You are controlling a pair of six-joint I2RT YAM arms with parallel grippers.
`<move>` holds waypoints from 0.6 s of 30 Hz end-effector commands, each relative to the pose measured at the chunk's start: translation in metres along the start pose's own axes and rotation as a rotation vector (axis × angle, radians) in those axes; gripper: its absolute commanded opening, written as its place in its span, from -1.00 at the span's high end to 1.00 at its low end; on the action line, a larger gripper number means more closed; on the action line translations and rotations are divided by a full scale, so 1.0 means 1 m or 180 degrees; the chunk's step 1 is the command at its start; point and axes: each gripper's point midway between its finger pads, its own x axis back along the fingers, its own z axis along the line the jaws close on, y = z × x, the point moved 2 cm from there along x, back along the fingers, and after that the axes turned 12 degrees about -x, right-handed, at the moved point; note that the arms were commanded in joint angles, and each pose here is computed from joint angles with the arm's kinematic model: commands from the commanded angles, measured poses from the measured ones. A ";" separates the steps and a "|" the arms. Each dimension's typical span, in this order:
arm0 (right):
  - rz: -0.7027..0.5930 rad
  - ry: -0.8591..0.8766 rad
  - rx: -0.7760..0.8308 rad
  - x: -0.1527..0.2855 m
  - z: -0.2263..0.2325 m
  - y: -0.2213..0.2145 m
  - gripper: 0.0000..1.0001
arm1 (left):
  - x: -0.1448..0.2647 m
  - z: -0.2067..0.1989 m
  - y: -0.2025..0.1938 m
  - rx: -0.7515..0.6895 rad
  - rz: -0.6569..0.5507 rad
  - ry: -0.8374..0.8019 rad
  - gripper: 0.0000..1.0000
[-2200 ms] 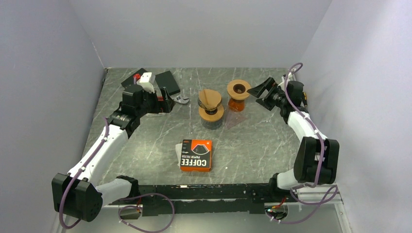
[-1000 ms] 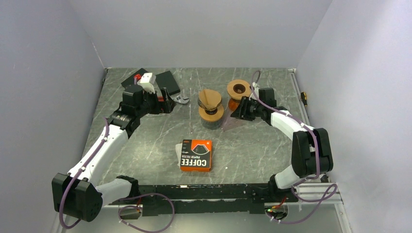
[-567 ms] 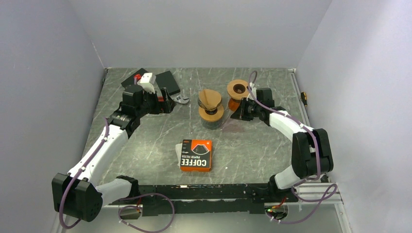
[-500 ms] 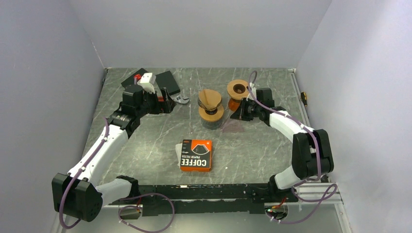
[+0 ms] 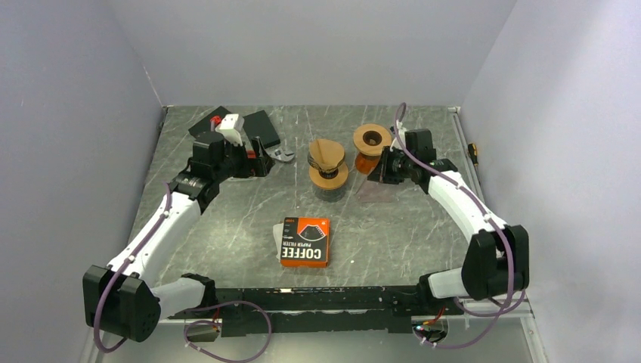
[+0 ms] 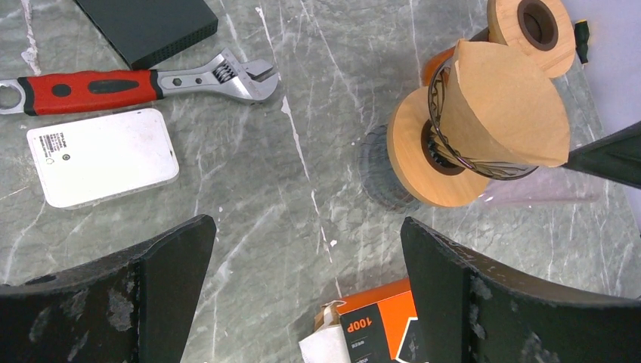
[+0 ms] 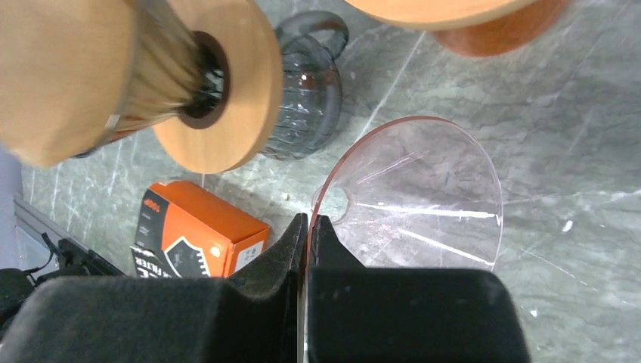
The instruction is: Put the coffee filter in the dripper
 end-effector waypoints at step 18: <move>-0.1114 -0.0302 0.0455 0.097 0.070 0.103 1.00 | -0.023 0.018 -0.004 0.0179 0.0297 0.0353 -0.99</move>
